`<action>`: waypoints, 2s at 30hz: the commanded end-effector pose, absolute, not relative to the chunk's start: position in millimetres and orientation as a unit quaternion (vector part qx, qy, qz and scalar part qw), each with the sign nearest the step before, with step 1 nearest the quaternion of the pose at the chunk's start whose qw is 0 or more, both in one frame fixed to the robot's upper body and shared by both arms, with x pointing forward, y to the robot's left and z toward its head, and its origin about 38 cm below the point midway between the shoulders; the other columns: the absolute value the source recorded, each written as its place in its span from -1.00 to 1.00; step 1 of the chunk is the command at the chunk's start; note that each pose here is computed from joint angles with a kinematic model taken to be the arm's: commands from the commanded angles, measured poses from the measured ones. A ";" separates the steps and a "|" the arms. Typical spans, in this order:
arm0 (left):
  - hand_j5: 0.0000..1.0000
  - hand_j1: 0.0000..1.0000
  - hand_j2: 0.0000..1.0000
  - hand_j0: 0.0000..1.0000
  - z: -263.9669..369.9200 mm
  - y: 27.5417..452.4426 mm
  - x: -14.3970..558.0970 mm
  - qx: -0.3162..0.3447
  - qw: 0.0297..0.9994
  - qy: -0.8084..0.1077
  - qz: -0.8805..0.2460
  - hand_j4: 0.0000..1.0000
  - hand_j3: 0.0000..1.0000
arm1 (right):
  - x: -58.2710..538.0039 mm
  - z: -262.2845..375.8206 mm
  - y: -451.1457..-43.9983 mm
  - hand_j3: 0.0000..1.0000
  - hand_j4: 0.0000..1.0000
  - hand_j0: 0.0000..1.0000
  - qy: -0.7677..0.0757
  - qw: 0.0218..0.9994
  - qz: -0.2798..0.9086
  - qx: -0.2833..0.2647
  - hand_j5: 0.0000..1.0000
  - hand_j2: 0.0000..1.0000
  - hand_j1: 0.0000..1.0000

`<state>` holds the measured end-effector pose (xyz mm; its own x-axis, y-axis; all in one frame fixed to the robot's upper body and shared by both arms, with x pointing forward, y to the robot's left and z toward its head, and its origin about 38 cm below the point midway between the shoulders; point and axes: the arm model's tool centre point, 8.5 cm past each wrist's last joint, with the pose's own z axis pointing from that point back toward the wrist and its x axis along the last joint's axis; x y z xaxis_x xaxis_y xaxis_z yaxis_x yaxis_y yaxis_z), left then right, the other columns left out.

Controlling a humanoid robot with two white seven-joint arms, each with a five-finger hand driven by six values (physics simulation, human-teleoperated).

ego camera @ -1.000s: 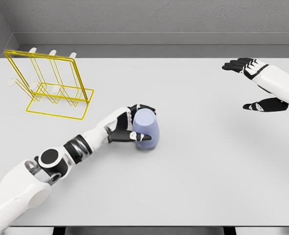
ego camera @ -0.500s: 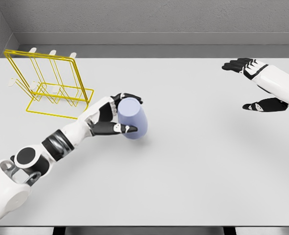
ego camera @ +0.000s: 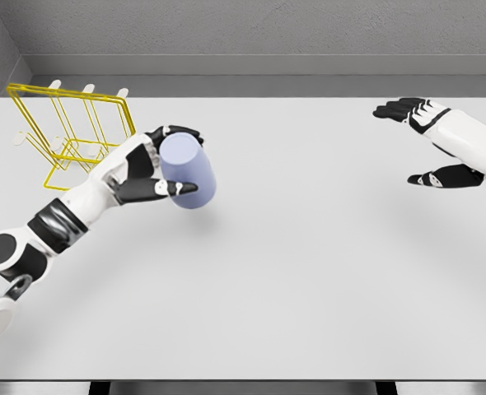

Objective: Place the cup on the cup holder with both arms

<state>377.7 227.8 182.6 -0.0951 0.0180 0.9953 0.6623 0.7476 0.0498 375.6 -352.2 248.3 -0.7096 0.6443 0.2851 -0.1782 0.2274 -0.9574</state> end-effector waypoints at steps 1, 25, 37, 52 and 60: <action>0.33 0.33 0.33 0.33 189.9 238.2 380.4 -0.238 0.625 -0.699 -0.251 0.33 0.33 | 375.7 249.8 -352.1 1.00 1.00 1.00 -0.707 0.343 0.597 -0.164 1.00 1.00 1.00; 0.35 0.35 0.35 0.35 218.5 293.2 384.4 -0.189 0.619 -0.726 -0.231 0.35 0.35 | 376.6 243.7 -357.5 1.00 1.00 1.00 -0.701 0.355 0.596 -0.164 1.00 1.00 1.00; 0.35 0.35 0.35 0.35 226.3 307.8 386.8 -0.172 0.617 -0.735 -0.223 0.35 0.35 | 379.6 236.2 -365.3 1.00 1.00 1.00 -0.696 0.371 0.592 -0.163 1.00 1.00 1.00; 0.37 0.37 0.37 0.37 227.3 327.1 390.1 -0.156 0.624 -0.738 -0.203 0.37 0.37 | 379.7 235.9 -365.6 1.00 1.00 1.00 -0.697 0.372 0.591 -0.163 1.00 1.00 1.00; 0.38 0.38 0.38 0.38 220.2 331.0 389.7 -0.153 0.632 -0.733 -0.199 0.38 0.38 | 379.4 235.4 -365.6 1.00 1.00 1.00 -0.696 0.372 0.592 -0.162 1.00 1.00 1.00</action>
